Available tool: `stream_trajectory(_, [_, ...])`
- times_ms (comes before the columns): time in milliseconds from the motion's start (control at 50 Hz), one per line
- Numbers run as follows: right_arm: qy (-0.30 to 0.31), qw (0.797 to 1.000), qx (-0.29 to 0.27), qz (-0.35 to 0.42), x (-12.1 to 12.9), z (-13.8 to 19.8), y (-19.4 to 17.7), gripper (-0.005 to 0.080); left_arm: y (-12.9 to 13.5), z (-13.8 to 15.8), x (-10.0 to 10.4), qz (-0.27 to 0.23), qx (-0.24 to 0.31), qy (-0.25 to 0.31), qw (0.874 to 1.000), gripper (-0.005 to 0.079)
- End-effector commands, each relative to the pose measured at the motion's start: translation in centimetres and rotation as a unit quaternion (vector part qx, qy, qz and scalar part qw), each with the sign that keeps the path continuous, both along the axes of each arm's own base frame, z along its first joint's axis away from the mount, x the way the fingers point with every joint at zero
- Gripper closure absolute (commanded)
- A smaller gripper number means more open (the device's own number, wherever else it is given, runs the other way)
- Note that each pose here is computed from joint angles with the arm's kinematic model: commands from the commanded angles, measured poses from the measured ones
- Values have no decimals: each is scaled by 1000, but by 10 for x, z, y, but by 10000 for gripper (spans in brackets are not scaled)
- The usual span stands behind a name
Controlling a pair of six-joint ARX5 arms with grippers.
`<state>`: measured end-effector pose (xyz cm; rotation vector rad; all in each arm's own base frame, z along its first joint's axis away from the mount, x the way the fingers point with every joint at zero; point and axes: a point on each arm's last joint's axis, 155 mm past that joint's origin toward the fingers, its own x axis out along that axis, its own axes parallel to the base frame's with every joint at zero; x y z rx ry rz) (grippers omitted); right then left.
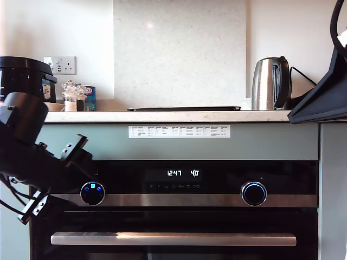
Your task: Switch the oven into grill with fan mode by turning the left rotary switch to the symbol with a fan and a grill above it
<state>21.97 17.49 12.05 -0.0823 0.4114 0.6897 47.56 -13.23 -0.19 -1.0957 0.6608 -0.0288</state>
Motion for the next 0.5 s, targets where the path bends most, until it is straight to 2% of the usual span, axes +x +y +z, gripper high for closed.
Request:
stream_trajectory(0, [-1, 1000, 0, 1, 0, 1, 1, 765, -3, -2, 5, -7, 11, -2, 1000, 197])
stream_trajectory(260, [-1, 1000, 0, 1, 0, 1, 1, 765, -2, -8, 10, -11, 34, 20, 999, 197])
stream_trajectory(480, [-1, 1000, 0, 1, 0, 1, 1, 765, 6, -21, 5, 2, 48, 50, 998, 197])
